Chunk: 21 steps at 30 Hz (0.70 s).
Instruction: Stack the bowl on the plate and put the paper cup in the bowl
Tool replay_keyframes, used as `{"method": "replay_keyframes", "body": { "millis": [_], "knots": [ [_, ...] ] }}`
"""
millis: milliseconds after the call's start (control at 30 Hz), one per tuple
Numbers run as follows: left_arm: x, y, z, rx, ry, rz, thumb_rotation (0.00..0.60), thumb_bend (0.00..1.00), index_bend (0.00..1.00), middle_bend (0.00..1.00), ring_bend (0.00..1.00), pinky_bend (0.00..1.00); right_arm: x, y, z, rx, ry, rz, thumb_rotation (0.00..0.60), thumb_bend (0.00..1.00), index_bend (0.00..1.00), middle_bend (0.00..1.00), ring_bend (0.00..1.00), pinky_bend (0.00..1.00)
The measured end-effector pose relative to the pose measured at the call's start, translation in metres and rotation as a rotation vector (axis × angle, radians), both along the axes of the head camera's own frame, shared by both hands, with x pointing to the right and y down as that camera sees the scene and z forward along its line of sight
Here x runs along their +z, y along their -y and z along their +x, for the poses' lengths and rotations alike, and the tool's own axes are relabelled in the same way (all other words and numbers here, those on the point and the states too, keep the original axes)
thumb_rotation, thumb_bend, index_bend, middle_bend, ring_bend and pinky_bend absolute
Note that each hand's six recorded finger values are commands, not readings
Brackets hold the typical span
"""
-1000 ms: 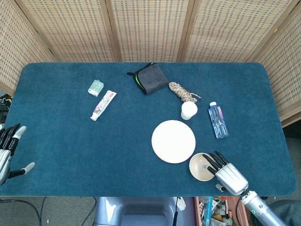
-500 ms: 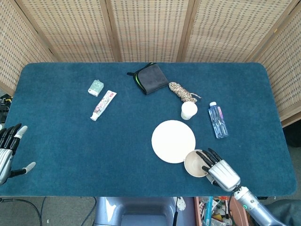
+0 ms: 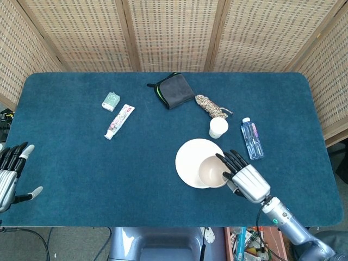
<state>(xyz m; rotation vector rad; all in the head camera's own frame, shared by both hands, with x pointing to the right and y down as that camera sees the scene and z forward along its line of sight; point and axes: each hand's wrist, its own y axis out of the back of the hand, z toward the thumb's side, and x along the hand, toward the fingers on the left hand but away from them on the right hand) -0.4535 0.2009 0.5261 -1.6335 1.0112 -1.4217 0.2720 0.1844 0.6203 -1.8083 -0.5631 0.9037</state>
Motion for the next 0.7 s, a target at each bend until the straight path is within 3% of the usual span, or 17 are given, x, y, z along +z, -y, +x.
{"method": "replay_keyframes", "body": {
  "millis": [167,333,700],
  "knots": [
    [0.004,0.004,-0.001,-0.009,0.009,-0.013,0.6,0.0,0.0,0.0,0.0,0.0,0.005,0.021,-0.012,0.013,-0.012,-0.017,0.6,0.52,0.6,0.0,0.0,0.0],
    [0.007,0.006,-0.001,-0.016,0.016,-0.018,0.6,0.0,0.0,0.0,0.0,0.0,0.025,0.035,-0.029,0.026,-0.03,-0.055,0.6,0.52,0.6,0.0,0.0,0.0],
    [0.005,0.006,-0.005,-0.031,0.007,-0.016,0.6,0.0,0.0,0.0,0.0,0.0,0.066,0.042,-0.05,0.054,-0.047,-0.091,0.6,0.52,0.6,0.0,0.0,0.0]
  ]
}}
